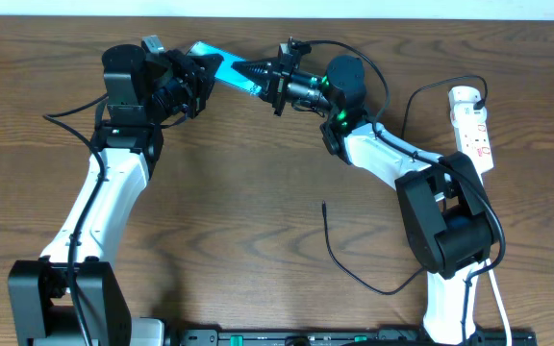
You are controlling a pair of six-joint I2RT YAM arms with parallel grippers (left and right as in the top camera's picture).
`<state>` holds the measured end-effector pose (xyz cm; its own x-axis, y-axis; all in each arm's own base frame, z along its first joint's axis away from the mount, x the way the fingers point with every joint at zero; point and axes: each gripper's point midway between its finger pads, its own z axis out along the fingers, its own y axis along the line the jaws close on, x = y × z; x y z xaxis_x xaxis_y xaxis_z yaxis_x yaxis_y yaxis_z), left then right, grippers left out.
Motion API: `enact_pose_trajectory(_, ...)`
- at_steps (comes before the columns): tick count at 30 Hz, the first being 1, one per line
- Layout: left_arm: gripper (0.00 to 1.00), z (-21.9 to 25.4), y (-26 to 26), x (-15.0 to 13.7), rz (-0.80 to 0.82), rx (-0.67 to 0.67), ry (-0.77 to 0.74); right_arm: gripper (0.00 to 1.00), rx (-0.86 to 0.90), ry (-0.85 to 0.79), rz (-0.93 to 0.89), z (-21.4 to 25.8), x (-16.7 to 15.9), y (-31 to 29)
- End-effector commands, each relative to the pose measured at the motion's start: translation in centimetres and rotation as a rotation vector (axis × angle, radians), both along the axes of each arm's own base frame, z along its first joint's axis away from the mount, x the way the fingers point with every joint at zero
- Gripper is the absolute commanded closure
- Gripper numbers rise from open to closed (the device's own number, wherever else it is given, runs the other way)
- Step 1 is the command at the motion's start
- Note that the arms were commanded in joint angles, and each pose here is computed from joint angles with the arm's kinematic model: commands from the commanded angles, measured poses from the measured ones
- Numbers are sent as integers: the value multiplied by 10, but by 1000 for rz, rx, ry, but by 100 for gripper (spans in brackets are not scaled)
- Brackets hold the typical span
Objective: Plug charger to phone and switch on socket
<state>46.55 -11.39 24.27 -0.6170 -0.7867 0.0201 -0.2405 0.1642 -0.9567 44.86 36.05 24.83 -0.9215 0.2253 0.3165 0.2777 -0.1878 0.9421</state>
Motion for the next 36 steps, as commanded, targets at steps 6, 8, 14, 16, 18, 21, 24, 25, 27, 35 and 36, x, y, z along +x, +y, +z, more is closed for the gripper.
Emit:
enact_pose_trajectory(6, 93, 9, 2, -1, -3, 12, -30, 39, 8, -58, -3, 10, -1, 2)
enact_pose_trajectory(8, 93, 10, 2, -1, -3, 12, -31, 1, 7, -67, 2, 11, -2, 3)
enact_pose_trajectory(14, 93, 9, 3, -1, 2, 14, -30, 1, 11, -91, 3, 13, -3, 2)
enact_pose_trajectory(16, 93, 9, 5, 0, 13, 17, -30, 1, 0, -124, 1, 13, -2, -1)
enact_pose_trajectory(18, 93, 9, 9, 1, 23, 18, -30, 1, -14, -160, 3, 12, -1, -4)
enact_pose_trajectory(21, 93, 7, 22, 3, 49, 18, -19, 1, -33, -195, 9, 10, 3, -16)
enact_pose_trajectory(24, 93, 2, 43, 4, 86, 13, 9, 1, -50, -223, 10, 8, 11, -37)
enact_pose_trajectory(25, 93, 2, 48, 4, 89, 8, 10, 1, -56, -236, 10, 8, 14, -44)
enact_pose_trajectory(27, 93, 3, 61, 3, 99, -3, 12, 1, -75, -277, 10, 7, 19, -61)
enact_pose_trajectory(35, 92, 14, 99, -14, 16, -91, -7, 1, -170, -383, 106, -18, 19, -115)
enact_pose_trajectory(36, 93, 16, 100, -17, -8, -91, -20, 1, -182, -378, 120, -24, 17, -118)
